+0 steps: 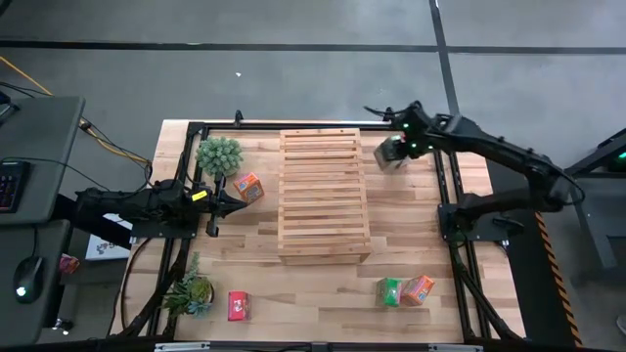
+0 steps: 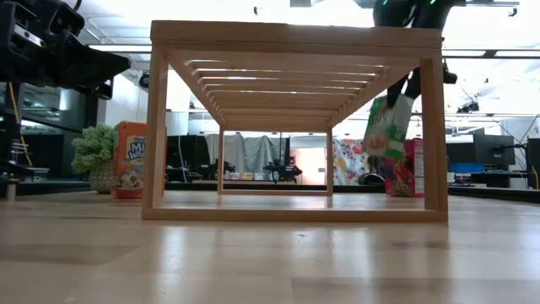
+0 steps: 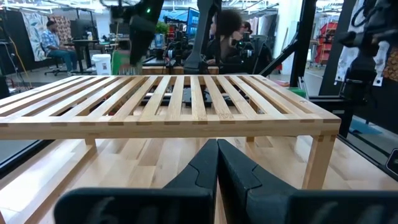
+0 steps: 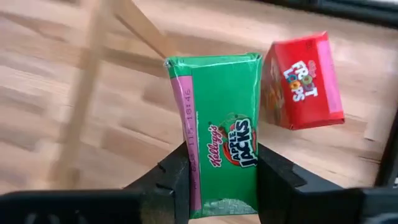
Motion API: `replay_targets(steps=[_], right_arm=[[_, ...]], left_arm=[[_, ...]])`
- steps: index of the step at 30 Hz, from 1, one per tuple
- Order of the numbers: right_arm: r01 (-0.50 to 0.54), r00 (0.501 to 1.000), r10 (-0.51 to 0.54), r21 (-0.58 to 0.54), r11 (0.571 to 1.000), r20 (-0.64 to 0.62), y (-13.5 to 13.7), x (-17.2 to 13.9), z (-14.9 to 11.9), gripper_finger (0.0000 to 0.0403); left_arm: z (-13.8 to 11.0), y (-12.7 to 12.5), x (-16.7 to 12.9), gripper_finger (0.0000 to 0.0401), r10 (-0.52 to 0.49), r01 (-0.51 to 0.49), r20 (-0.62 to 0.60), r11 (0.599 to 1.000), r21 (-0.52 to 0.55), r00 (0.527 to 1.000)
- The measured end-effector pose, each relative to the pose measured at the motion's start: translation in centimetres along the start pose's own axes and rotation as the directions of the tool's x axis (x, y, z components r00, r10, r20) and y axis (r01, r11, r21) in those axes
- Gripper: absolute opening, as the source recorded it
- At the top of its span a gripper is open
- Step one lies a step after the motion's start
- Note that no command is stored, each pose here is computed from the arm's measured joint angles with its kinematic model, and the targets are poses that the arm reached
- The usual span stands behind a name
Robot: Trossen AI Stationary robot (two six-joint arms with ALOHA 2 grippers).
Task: Stack cereal on shelf
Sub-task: Put the top green cereal box on the shelf
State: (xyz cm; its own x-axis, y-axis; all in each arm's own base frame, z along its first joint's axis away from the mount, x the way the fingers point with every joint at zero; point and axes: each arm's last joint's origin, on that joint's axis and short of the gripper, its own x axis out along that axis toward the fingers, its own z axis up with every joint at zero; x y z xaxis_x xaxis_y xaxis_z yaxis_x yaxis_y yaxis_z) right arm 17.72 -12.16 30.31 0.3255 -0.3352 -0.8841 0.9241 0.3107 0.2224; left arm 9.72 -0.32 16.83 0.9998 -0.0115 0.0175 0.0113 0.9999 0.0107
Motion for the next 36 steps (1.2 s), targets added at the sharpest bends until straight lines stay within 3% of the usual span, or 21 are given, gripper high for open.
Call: replay_targets(steps=[5,9,15,18,20,26,30,36], right_arm=[[-0.094,0.988,0.087,0.046,0.995,0.129,-0.4,-4.0,0.1,0.0122],[-0.195,0.95,0.183,0.023,0.981,0.254,-0.1,-7.6,1.1,0.0122],[-0.399,0.827,0.436,-0.177,0.9,0.354,3.2,-11.9,3.3,0.0122],[-0.384,0.83,0.465,-0.288,0.877,0.308,5.7,-12.4,4.2,0.0122],[-0.332,0.869,0.43,-0.357,0.873,0.245,7.2,-12.1,4.6,0.0122],[-0.11,0.981,0.176,-0.51,0.853,0.083,10.4,-9.4,5.5,0.0122],[-0.05,0.997,0.07,-0.569,0.821,0.014,11.7,-7.2,6.2,0.0122],[-0.038,0.999,0.036,-0.603,0.797,-0.016,12.9,-4.7,6.6,0.0122]], left_arm=[[0.0,0.0,0.0,0.0,0.0,0.0,0.0,1.0,0.0,1.0],[0.0,0.0,0.0,0.0,0.0,0.0,0.0,1.0,0.0,1.0],[0.0,0.0,0.0,0.0,0.0,0.0,0.0,1.0,0.0,1.0],[0.0,0.0,0.0,0.0,0.0,0.0,0.0,1.0,0.0,1.0],[0.0,0.0,0.0,0.0,0.0,0.0,0.0,1.0,0.0,1.0],[0.0,0.0,0.0,0.0,0.0,0.0,0.0,1.0,0.0,1.0],[0.0,0.0,0.0,0.0,-0.001,0.001,0.0,1.0,0.0,1.0],[0.0,0.0,0.0,0.0,0.0,0.0,0.0,1.0,0.0,1.0]])
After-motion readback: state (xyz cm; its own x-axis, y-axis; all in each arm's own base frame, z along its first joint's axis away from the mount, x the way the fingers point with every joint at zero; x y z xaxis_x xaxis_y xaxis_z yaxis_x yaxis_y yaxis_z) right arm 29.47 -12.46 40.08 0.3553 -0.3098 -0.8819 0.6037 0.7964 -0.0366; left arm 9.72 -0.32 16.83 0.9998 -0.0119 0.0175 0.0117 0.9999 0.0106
